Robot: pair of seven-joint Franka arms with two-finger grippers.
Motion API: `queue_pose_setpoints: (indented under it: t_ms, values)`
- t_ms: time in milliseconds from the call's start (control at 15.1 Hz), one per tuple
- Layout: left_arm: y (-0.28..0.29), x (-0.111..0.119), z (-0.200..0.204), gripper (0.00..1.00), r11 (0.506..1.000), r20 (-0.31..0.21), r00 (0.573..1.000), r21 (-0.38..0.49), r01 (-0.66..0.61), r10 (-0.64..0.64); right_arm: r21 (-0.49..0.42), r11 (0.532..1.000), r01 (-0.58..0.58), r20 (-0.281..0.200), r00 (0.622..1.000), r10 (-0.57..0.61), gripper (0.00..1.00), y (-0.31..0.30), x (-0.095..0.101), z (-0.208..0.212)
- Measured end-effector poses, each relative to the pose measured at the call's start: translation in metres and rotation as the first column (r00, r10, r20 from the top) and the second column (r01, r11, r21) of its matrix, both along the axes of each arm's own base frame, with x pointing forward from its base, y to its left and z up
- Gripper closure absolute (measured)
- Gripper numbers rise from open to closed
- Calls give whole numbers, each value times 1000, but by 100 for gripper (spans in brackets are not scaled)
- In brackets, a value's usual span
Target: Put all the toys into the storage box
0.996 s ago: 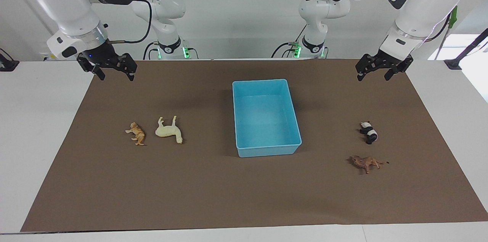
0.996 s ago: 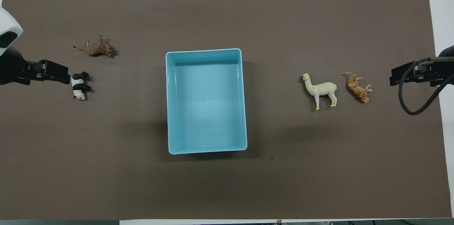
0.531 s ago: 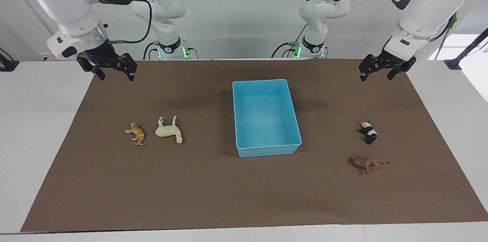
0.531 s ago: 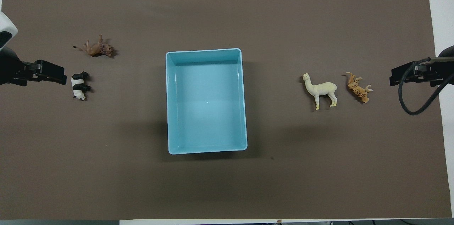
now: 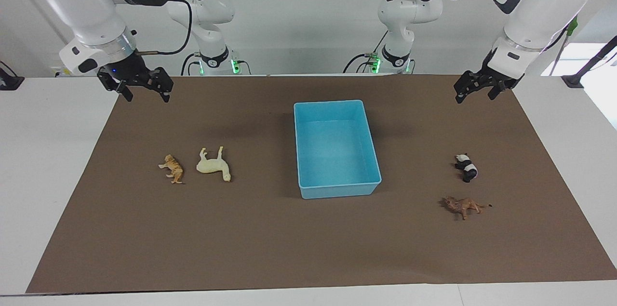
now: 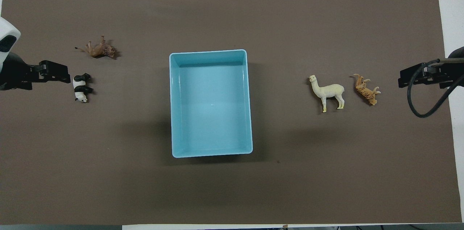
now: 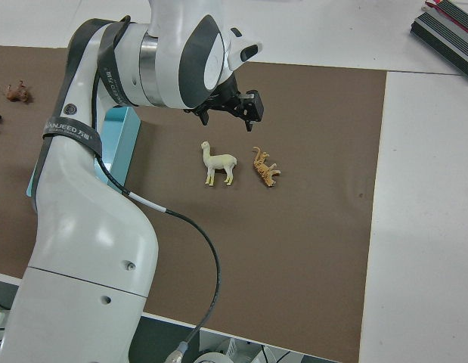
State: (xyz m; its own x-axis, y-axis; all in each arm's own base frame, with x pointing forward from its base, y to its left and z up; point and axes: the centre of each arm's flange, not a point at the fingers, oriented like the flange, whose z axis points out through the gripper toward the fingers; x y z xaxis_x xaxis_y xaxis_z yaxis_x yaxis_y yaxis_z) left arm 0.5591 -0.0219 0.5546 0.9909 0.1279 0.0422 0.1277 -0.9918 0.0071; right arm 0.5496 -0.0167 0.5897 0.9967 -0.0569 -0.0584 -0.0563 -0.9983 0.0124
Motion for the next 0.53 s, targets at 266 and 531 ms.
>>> queue_pose_setpoints:
  t_ms: [266,531]
  values:
    - [3,17,-44,0,994,65,992,-17,-111,112,0,1000,0,0,1000,0,0,0,0,0]
    - [13,50,-89,0,957,134,948,-62,-282,288,0,1000,0,0,1000,0,0,0,0,0]
